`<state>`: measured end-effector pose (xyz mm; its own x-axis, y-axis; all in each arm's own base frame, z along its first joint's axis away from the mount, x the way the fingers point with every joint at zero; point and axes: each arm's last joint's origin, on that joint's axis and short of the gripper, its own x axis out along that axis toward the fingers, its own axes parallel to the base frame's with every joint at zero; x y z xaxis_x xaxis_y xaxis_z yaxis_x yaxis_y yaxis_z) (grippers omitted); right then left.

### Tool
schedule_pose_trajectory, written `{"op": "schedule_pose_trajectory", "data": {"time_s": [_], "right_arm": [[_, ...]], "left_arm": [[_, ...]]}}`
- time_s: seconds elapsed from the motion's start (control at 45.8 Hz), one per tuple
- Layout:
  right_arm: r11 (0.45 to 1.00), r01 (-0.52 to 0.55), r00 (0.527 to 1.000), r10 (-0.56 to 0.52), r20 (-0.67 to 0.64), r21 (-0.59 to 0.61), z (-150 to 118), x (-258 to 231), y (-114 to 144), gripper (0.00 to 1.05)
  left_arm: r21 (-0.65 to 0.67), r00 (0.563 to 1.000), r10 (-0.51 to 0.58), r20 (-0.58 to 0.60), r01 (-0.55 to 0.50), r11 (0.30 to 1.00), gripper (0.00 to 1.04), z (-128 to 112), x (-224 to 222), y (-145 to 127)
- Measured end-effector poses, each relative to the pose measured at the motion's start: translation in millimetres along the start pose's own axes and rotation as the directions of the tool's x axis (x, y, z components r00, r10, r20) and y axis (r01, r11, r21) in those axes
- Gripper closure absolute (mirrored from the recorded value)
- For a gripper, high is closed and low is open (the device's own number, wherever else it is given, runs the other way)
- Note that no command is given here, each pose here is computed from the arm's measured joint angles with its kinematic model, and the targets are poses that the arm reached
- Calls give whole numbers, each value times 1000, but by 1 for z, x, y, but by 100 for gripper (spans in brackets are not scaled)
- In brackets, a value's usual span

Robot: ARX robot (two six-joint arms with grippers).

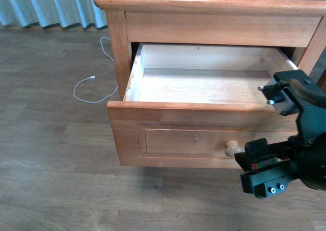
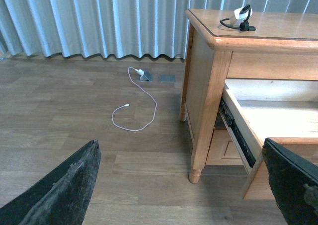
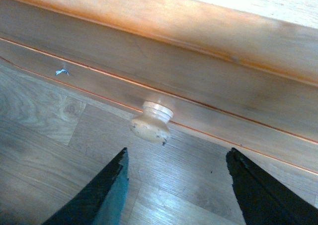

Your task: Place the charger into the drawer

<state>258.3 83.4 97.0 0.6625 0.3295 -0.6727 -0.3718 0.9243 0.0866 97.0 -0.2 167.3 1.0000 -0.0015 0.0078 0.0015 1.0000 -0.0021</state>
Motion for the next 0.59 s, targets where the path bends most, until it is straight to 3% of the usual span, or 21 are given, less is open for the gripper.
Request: {"op": "schedule_pose_trajectory", "data": {"time_s": [0.24,0.589], "right_arm": [[999,-29,998,27,61,32,8,-43,-8,8],[994,-38,970,13,241,99,25,-137,-33,8]], "left_arm": [[0,1000,0,0,0,1000,6,0,0,0],[0,1000,0,0,0,1000,6,0,0,0]]}}
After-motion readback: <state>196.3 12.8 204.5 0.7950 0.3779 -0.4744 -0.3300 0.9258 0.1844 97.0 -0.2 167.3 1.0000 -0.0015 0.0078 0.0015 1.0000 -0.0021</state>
